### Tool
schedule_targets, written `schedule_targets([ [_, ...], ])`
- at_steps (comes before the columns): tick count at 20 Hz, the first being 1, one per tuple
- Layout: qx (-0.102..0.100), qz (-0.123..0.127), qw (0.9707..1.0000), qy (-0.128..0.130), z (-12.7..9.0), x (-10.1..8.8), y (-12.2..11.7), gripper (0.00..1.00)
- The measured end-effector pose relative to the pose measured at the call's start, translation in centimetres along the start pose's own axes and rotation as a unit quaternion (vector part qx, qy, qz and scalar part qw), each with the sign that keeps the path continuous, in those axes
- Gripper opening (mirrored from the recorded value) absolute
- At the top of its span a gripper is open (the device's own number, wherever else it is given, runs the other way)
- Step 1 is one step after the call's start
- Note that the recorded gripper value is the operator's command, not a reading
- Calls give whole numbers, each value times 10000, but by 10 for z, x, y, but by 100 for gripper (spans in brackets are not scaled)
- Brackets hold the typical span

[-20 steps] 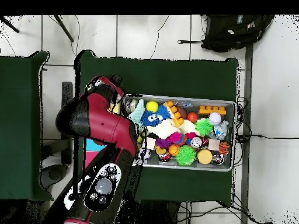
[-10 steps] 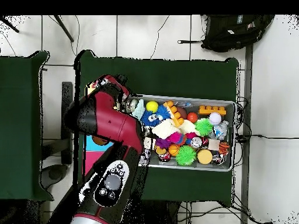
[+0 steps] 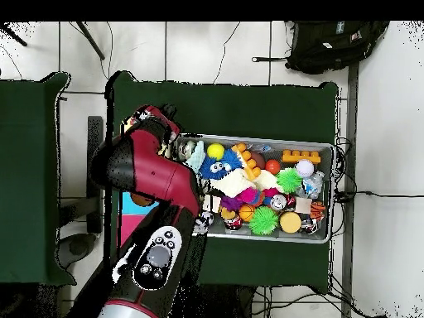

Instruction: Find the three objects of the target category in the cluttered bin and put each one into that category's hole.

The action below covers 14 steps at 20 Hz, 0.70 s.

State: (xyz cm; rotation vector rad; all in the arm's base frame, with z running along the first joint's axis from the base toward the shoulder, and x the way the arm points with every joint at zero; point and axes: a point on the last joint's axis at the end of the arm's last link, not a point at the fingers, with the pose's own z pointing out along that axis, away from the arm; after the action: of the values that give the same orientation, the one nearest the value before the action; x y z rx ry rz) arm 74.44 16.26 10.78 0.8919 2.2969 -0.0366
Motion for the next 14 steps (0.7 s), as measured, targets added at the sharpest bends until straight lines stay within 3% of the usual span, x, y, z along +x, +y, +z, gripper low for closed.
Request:
schedule_targets([
  [8,-208,52,9997,90,10,28,17,0],
  [14,-392,118,9987,303,29,65,31,0],
])
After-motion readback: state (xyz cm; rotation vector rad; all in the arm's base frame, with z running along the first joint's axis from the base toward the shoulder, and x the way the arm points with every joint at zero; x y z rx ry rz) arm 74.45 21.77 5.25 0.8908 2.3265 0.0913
